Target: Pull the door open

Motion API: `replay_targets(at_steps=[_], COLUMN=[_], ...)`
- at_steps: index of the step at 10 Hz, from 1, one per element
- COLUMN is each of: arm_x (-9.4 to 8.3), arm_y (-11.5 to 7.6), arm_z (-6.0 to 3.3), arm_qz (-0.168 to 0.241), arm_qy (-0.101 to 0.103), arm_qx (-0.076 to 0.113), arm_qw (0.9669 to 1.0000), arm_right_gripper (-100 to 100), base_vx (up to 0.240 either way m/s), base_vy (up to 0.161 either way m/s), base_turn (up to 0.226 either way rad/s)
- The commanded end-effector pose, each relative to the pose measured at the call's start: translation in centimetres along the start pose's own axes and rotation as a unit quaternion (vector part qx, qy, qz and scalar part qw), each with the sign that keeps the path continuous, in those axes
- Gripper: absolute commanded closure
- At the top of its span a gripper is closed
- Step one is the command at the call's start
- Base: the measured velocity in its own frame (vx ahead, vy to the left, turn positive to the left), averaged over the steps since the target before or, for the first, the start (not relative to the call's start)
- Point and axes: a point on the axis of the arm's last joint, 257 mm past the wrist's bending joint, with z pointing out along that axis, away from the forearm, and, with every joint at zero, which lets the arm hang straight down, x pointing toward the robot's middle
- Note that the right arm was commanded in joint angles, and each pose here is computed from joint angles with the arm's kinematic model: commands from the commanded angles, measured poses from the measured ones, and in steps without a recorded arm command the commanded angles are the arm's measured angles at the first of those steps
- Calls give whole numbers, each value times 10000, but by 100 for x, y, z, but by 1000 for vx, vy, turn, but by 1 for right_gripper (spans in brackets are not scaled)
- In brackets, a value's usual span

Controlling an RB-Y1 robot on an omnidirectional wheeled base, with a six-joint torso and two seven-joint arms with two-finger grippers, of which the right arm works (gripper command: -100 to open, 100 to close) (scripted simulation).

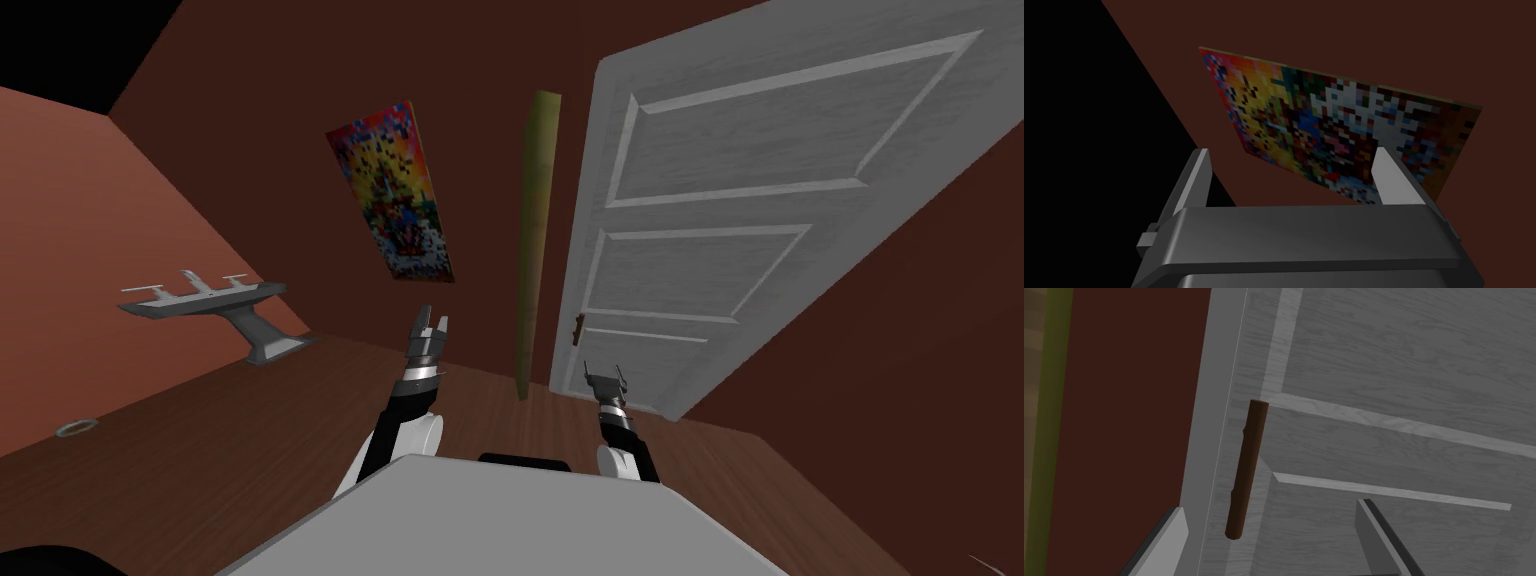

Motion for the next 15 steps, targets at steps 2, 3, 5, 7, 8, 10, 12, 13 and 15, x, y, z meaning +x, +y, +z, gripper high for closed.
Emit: replay_targets(at_steps=[2, 3, 5, 7, 8, 10, 12, 13, 15], arm_x=[-187, -252, -313, -475, -528, -656, -768, -794, -900], arm_y=[31, 44, 57, 99, 114, 156, 197, 206, 246], arm_z=[-37, -51, -64, -103, -117, -151, -184, -191, -223], arm_qz=[242, 328, 408, 620, 689, 857, 1002, 1038, 1185], arm_qy=[-182, -250, -314, -485, -540, -674, -790, -818, -927], arm_qx=[-31, -47, -63, -117, -139, -197, -258, -273, -338], arm_qw=[9995, 9991, 9987, 9968, 9961, 9938, 9915, 9909, 9880], arm_right_gripper=[-100, -100, -100, -100, -100, -100, -100, -100, -100], base_vx=[69, 79, 42, 77, 90, 93, 72, 69, 74], base_vy=[-60, -46, -32, -69, -64, -65, -54, -53, -48], base_turn=[129, 137, 47, 180, 122, 142, 118, 118, 121])
